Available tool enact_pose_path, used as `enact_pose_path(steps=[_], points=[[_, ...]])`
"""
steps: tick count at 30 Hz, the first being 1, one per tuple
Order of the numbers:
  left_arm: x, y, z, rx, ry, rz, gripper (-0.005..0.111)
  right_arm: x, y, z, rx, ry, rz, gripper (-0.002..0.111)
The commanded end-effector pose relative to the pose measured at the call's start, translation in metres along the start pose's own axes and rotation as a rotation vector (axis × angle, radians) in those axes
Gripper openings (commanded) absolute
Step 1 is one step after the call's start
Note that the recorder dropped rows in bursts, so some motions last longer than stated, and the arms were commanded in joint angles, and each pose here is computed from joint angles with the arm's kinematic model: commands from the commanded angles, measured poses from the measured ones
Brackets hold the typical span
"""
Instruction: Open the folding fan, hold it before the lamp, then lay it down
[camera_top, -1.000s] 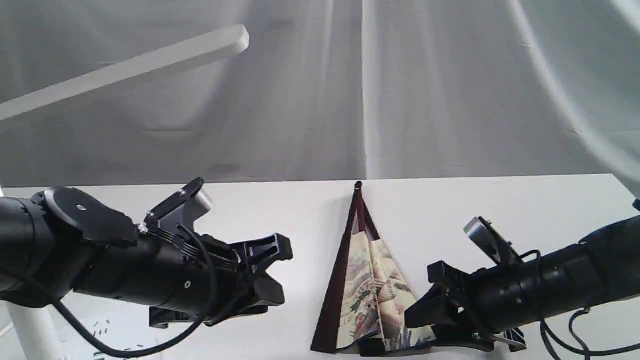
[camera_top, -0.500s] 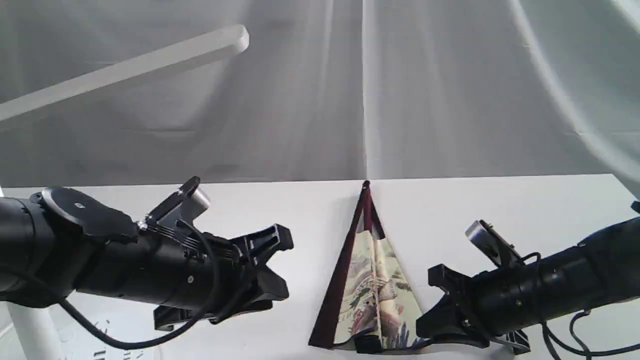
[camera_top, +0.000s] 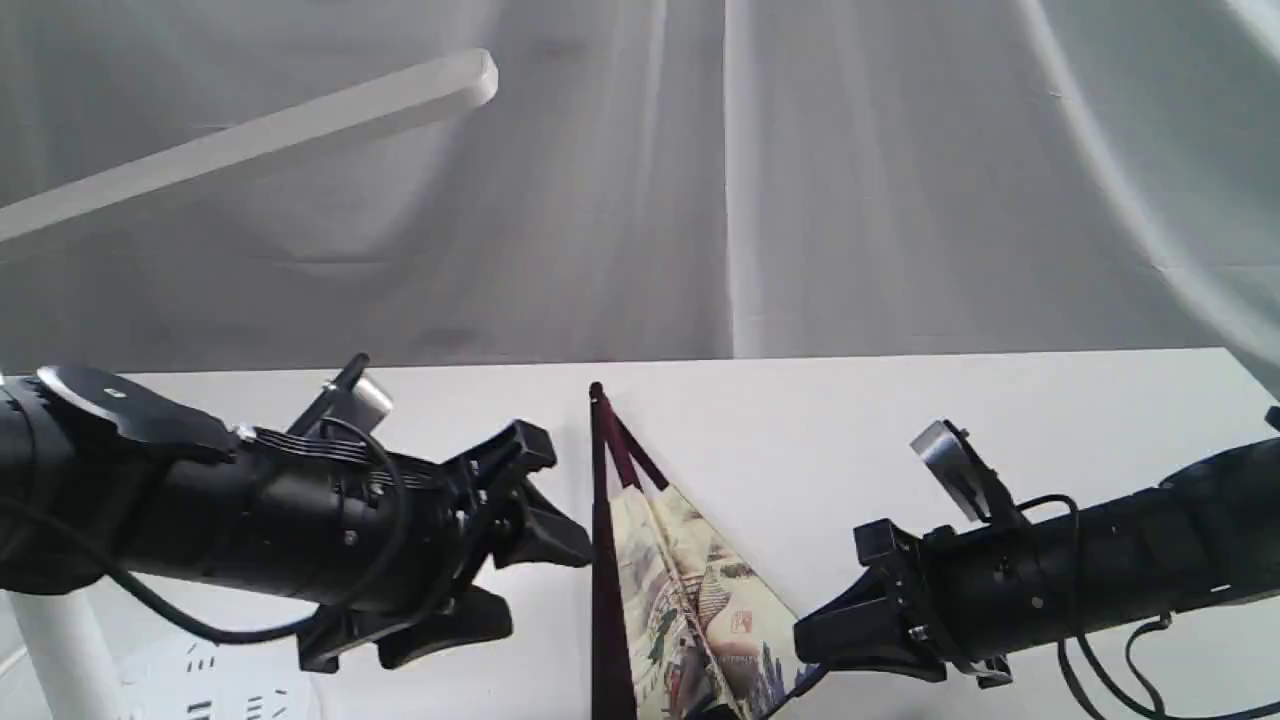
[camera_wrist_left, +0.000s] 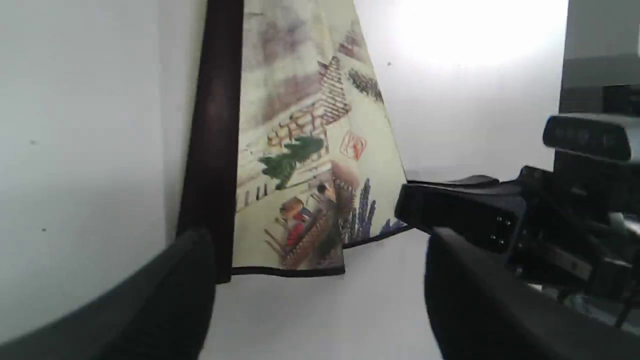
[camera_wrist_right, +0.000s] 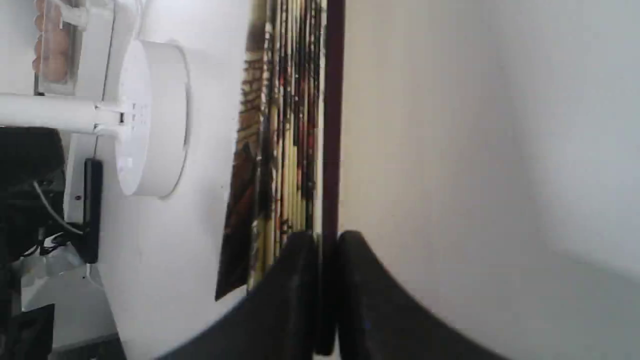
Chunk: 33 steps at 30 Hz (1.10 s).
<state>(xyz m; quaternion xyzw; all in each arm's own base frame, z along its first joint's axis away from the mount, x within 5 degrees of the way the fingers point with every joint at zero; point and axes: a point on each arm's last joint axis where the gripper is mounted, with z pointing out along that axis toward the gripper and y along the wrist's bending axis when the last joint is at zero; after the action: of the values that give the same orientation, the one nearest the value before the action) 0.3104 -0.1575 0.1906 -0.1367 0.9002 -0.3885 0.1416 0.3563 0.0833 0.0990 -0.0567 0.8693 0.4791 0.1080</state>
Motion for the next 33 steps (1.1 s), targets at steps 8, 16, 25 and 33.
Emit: enact_pose_path(steps=[8, 16, 25, 33], points=[[-0.017, 0.01, -0.014, 0.131, 0.045, 0.056, 0.061, -0.007, 0.015, -0.001, -0.153, -0.062, 0.003, 0.0], [-0.013, 0.021, 0.016, 0.338, 0.165, -0.04, 0.061, -0.011, 0.023, -0.003, -0.244, -0.107, 0.035, 0.0], [-0.022, 0.03, 0.016, 0.411, 0.151, -0.046, 0.061, -0.015, 0.025, -0.004, -0.266, -0.153, 0.063, 0.0], [-0.033, 0.051, -0.002, 0.388, 0.178, -0.032, 0.061, -0.016, 0.025, -0.004, -0.267, -0.154, 0.068, 0.0]])
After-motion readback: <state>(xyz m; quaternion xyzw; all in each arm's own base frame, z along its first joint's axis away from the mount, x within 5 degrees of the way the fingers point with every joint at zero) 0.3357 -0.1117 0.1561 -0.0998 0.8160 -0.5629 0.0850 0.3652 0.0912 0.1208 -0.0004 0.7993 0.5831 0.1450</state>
